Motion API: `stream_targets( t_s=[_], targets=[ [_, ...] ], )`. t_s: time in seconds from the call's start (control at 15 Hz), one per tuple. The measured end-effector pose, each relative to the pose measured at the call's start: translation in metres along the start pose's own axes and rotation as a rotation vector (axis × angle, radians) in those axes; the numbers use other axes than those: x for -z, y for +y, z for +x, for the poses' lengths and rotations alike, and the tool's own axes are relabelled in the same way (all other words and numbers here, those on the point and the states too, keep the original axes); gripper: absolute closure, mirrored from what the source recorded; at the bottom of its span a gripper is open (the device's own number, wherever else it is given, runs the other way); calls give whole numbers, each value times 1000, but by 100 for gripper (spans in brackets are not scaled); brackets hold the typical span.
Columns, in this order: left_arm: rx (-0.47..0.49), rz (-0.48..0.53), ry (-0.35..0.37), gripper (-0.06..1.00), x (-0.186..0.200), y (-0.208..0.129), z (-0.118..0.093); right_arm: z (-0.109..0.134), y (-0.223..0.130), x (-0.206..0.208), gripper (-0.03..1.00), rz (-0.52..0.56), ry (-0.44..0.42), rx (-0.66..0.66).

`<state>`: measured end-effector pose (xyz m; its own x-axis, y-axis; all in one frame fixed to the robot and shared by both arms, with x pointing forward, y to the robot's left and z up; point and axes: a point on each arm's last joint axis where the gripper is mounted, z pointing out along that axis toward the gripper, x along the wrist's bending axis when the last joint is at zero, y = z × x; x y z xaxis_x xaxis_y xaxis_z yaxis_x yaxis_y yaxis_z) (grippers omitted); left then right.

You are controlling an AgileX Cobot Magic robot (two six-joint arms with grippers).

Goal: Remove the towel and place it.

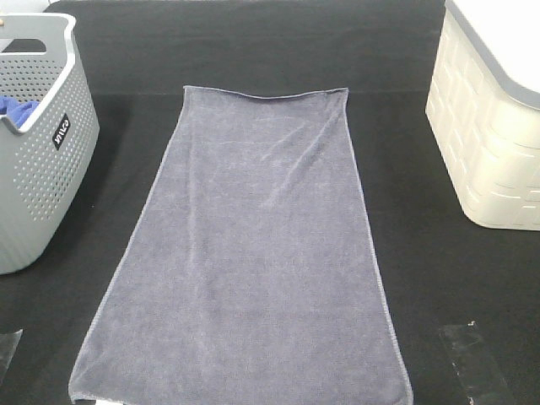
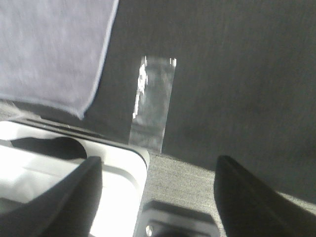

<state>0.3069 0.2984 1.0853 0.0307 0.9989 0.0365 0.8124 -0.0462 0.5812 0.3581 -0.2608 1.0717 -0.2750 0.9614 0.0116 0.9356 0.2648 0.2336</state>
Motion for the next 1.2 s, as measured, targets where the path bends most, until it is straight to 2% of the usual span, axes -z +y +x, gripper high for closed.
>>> stream_targets(
  t_s=[0.13,0.33,0.4,0.6,0.87,1.2],
  targets=[
    [-32,-78,-73,41,9,-25,0,-1,-31,-10,35,-15,1,0],
    [-155,-201,-176,41,15,-53,-3,-2,-66,-15,35,-174,6,0],
    [-155,-201,-176,41,15,-53,-3,-2,-66,-15,35,-174,6,0],
    [-230,-251,-238,41,8,-57,-10,-2,-85,-11,35,-355,10,14],
    [-246,-299,-254,41,2,-54,-13,-2,-102,-5,35,-495,10,25],
    [-245,-306,-254,41,2,-53,-13,-2,-104,-4,35,-514,10,25]
  ],
)
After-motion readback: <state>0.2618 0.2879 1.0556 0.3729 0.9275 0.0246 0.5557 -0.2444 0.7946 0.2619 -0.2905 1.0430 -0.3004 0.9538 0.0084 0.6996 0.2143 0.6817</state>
